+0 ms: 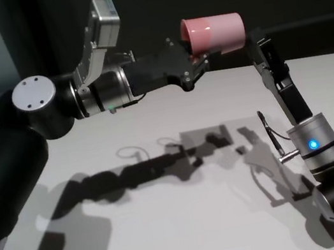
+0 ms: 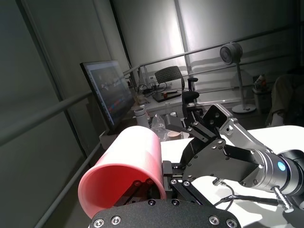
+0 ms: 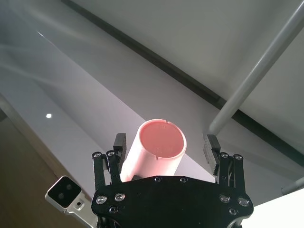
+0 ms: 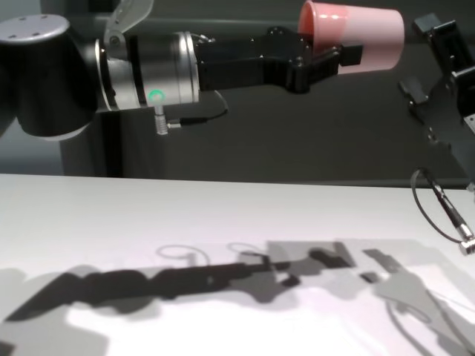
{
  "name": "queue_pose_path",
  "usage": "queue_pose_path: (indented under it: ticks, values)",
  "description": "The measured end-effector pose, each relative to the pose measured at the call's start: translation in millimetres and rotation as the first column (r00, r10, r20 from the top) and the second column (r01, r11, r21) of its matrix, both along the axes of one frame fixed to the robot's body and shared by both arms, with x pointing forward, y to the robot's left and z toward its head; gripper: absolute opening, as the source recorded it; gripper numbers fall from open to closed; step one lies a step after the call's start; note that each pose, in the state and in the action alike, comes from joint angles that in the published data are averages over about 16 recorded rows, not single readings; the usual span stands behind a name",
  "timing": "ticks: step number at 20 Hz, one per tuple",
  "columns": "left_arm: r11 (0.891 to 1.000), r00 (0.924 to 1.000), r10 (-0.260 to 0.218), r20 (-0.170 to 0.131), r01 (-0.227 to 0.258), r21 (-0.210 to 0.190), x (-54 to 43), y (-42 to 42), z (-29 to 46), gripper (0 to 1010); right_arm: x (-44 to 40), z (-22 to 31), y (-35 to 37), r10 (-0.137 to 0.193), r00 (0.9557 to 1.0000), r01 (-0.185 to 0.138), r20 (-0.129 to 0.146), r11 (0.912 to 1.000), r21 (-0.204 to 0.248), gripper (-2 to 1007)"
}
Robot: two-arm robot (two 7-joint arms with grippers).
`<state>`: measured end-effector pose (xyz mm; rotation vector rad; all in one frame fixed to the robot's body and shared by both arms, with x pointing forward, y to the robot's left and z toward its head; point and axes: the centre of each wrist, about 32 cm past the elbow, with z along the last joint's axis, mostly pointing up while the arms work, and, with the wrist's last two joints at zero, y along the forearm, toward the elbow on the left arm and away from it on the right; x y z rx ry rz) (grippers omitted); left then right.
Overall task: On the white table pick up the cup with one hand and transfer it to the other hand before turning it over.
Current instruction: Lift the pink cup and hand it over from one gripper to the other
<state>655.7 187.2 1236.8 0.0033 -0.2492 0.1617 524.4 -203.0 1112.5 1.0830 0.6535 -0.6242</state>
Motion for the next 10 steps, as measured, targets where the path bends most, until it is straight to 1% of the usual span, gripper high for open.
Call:
queue_pose_path:
  ticks: [5,10]
  values:
    - [1.000,1.0000,0.000,0.000,0.000,0.000,0.0,0.0,0.0,43,8.9,0.8,8.5,0.022,0.9997,-0.022,0.011,0.9996,0.016,1002]
    - [1.000,1.0000,0.000,0.000,0.000,0.000,0.0,0.0,0.0,43,15.3,2.8,15.8,0.038,0.9990,-0.038,0.024,0.9989,0.026,1002]
